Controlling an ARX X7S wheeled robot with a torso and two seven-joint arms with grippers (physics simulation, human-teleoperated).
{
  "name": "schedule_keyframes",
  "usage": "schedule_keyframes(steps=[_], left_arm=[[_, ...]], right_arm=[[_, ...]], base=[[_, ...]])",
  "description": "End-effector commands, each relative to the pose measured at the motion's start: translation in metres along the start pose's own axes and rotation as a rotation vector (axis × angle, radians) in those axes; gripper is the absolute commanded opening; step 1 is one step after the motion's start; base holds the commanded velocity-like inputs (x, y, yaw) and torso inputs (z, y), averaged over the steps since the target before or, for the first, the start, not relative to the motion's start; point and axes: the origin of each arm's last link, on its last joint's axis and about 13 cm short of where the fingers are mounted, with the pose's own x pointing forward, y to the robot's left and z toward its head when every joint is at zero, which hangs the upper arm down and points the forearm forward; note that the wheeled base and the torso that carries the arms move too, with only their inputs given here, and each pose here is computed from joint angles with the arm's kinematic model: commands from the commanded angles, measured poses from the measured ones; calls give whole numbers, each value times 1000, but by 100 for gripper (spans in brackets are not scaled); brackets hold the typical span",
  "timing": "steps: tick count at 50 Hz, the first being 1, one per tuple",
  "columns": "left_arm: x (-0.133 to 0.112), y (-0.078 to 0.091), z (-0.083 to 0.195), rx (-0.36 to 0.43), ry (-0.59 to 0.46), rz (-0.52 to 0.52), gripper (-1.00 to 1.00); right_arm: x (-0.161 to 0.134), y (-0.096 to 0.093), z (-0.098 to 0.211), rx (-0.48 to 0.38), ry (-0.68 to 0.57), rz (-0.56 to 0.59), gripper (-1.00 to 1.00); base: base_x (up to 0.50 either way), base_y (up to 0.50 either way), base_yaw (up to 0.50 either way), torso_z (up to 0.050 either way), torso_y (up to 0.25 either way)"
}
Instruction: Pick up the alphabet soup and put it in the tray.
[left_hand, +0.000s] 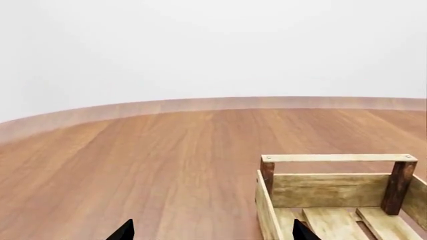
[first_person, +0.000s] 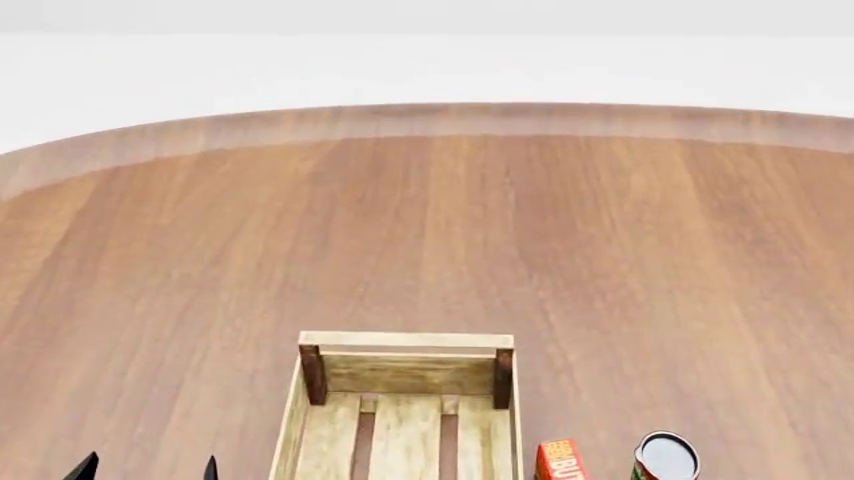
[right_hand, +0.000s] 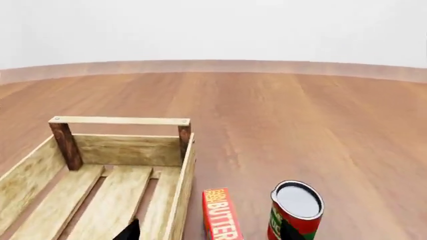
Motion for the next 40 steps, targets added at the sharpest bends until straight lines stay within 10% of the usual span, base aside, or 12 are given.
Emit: schedule_keyframes(steps=[1,40], left_arm=[[-1,0,0,-11,2,0,100],[-1,0,0,-21,9,-3,100]], right_arm=[[-70,-40,45,-94,149,124,100],[-111,-76,15,-48,228,-62,100]], base=[[0,0,0,0,0],[0,0,0,0,0]])
